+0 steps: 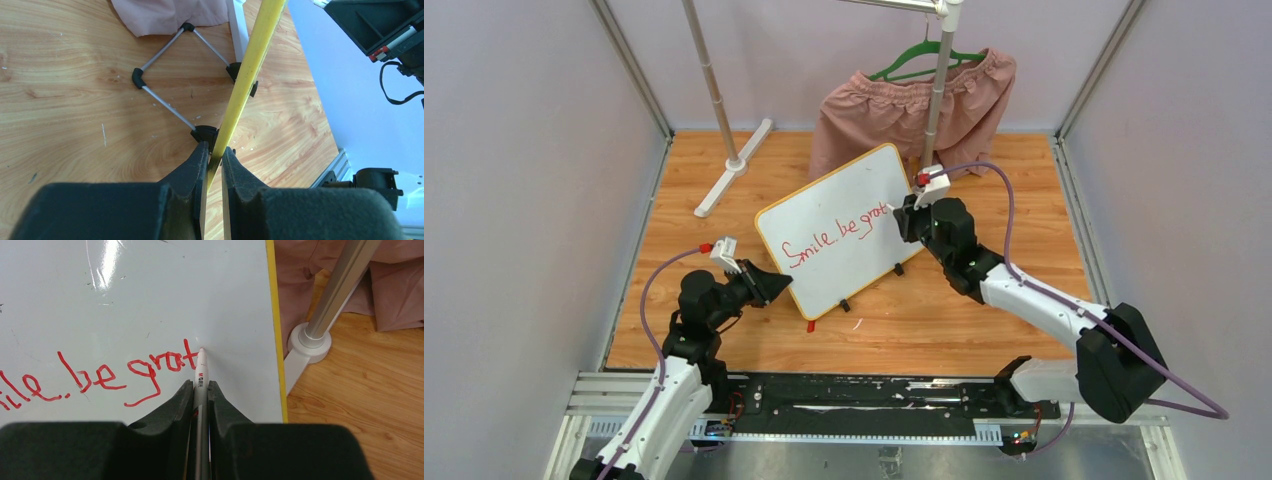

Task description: Write a sentence on the whiteboard

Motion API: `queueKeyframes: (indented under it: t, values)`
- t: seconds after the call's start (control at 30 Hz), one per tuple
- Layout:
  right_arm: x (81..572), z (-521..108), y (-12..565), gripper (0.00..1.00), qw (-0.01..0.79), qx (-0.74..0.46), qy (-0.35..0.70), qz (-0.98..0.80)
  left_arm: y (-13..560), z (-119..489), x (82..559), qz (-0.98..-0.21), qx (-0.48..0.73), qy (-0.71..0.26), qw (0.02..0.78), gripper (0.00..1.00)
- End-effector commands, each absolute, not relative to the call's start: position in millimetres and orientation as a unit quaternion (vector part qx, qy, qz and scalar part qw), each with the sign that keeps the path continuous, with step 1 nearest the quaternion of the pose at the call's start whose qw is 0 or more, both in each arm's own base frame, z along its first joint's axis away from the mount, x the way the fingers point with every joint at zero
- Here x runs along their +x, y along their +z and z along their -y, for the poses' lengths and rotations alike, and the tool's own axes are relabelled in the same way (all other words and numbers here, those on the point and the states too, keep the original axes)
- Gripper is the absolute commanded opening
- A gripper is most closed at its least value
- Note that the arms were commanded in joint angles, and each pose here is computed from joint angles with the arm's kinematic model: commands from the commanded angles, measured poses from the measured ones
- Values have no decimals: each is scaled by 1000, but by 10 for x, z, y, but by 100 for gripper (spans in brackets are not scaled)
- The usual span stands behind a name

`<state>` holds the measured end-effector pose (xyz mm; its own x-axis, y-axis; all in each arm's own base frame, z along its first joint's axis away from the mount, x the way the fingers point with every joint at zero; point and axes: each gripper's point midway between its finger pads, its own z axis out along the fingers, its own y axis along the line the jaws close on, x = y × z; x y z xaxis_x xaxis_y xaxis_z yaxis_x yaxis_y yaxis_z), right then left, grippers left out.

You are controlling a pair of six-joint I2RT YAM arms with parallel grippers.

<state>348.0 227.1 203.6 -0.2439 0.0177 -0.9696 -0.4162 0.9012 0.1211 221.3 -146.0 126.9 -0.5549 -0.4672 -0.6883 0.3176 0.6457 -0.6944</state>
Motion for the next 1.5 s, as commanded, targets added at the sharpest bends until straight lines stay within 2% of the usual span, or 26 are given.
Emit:
queueKeyframes:
  t: [0.0, 0.37, 0.87, 1.47]
  values:
    - [3542, -2193, 1996, 0, 601, -115, 167, -773, 1252, 1457, 2201, -784, -51, -413, 461, 0]
    - [3612, -2066, 1965, 0, 600, -97, 142, -781, 1250, 1455, 2203, -785, -51, -412, 461, 0]
    - [3725, -2176, 2183, 0, 613, -107, 158, -766, 1244, 1459, 2199, -785, -49, -412, 460, 0]
    - [3580, -2358, 2046, 0, 594, -133, 189, -771, 1255, 1455, 2203, -784, -50, -412, 462, 0]
